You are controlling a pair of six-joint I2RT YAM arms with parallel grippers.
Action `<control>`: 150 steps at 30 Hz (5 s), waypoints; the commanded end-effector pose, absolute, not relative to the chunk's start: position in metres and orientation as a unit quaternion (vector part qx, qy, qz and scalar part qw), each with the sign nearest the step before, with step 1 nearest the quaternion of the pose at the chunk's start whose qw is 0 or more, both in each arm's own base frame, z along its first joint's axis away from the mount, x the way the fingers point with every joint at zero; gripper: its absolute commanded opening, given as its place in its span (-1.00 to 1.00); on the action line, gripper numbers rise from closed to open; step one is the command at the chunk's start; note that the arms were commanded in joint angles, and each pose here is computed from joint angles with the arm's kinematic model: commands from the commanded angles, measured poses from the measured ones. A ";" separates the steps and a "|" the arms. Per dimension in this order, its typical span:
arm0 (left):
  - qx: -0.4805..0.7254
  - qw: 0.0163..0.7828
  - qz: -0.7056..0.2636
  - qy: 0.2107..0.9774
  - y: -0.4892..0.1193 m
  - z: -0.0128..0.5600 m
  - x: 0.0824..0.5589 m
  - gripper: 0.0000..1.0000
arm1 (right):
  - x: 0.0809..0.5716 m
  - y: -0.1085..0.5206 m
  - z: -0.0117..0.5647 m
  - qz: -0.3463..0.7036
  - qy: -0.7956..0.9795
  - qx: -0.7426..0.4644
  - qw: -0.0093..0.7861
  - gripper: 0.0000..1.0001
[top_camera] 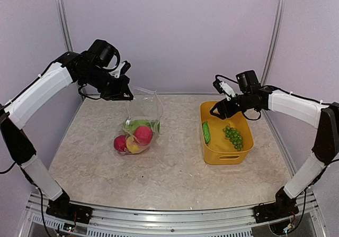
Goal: Place the food in the zip-top bag and seal the zipper
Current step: Place the fake vegetable in the zipper food storage bag, then pick up the fake vegetable from the bin, then place the fake vegetable in the zipper food storage bag, then adjust the zipper food storage bag at the center of the board.
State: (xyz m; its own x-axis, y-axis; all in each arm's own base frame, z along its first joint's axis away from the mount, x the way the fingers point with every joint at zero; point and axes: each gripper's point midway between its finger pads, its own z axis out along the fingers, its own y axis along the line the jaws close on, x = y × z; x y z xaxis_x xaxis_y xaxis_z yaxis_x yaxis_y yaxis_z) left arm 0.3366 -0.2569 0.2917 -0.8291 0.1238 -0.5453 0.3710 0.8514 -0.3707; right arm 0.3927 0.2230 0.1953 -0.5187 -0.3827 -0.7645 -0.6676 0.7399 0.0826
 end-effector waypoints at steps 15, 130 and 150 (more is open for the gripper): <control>0.125 0.268 -0.227 0.928 -0.250 0.292 0.330 -1.00 | 0.421 0.223 0.105 0.224 0.924 -0.129 0.280 0.12; 0.126 0.257 -0.366 0.886 -0.297 0.310 0.337 -1.00 | 0.269 0.415 0.284 0.104 0.503 -0.766 0.386 0.02; 0.153 0.322 -0.322 0.877 -0.290 0.344 0.367 -1.00 | 0.265 0.472 0.322 0.105 0.467 -0.757 0.445 -1.00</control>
